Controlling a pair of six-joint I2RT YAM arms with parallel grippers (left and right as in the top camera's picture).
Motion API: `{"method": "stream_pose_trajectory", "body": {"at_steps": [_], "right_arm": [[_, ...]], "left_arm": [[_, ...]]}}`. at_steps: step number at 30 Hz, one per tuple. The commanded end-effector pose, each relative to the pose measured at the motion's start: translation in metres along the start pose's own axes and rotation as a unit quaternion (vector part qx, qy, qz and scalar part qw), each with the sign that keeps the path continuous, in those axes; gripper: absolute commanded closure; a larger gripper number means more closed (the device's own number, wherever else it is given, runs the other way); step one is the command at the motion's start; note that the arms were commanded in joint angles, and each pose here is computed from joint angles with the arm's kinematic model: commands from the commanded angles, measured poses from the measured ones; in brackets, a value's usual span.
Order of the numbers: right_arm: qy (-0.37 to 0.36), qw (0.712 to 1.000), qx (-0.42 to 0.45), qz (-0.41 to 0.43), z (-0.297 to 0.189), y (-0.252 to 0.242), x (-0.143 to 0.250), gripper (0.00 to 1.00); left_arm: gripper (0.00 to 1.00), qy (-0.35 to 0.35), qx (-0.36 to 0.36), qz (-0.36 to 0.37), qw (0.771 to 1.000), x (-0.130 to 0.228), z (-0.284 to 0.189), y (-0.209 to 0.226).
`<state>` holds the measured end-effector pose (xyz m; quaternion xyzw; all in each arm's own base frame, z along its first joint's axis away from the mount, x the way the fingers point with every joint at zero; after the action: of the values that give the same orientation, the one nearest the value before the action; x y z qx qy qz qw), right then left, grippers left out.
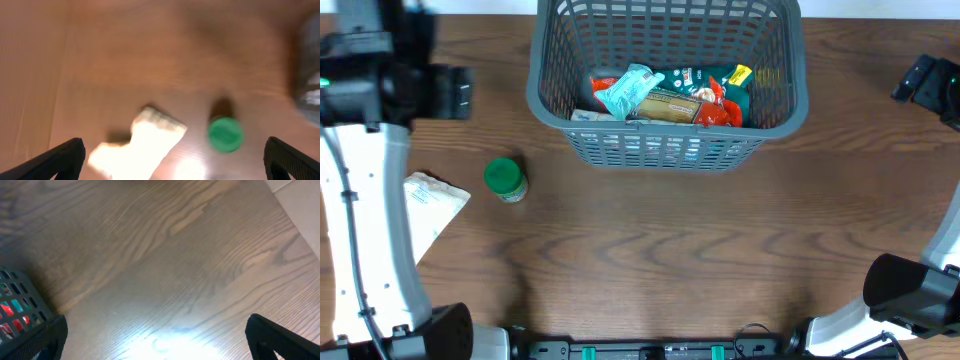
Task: Pack container
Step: 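Move the left gripper down to the white paper bag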
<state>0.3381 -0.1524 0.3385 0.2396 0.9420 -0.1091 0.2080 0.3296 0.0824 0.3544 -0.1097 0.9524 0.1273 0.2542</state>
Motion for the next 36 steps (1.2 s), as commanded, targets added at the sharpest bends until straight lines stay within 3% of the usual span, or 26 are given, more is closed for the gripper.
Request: {"method": "stream_pose_trajectory", "body": {"at_steps": [1,9,14,23,31,34,36], "right_arm": [[0.0,1.0,0.008,0.007,0.0,-0.004,0.0,0.01],[0.0,1.0,0.008,0.007,0.0,-0.004,0.0,0.01],[0.0,1.0,0.008,0.007,0.0,-0.004,0.0,0.01],[0.0,1.0,0.008,0.007,0.0,-0.004,0.0,0.01],[0.0,1.0,0.008,0.007,0.0,-0.004,0.0,0.01],[0.0,1.0,0.008,0.007,0.0,-0.004,0.0,0.01],[0.0,1.0,0.008,0.007,0.0,-0.004,0.0,0.01]], "left_arm": [[0.01,0.037,-0.043,-0.071,0.996,0.014,0.014,0.033],[0.03,0.119,-0.074,-0.12,0.983,0.052,0.052,0.071],[0.03,0.184,-0.073,-0.106,0.975,0.091,0.096,0.074],[0.03,0.258,-0.009,0.009,0.966,0.154,0.153,0.052],[0.14,0.256,0.039,0.184,0.948,0.158,0.16,0.052],[0.14,0.248,0.014,0.199,0.948,0.154,0.164,0.065],[0.09,0.247,-0.011,0.191,0.95,0.153,0.168,0.077]]}}
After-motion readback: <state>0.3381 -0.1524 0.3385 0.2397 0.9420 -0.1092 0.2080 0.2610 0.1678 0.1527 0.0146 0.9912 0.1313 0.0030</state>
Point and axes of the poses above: each gripper's point midway between its finger pads, its own z axis out along the fingers, its own y axis along the line the jaws close on, x = y × z, the point moved 5 cm from there along -z, back along the fingers, and after that the axes turned 8 degrees about -z, right-handed, at the moved point
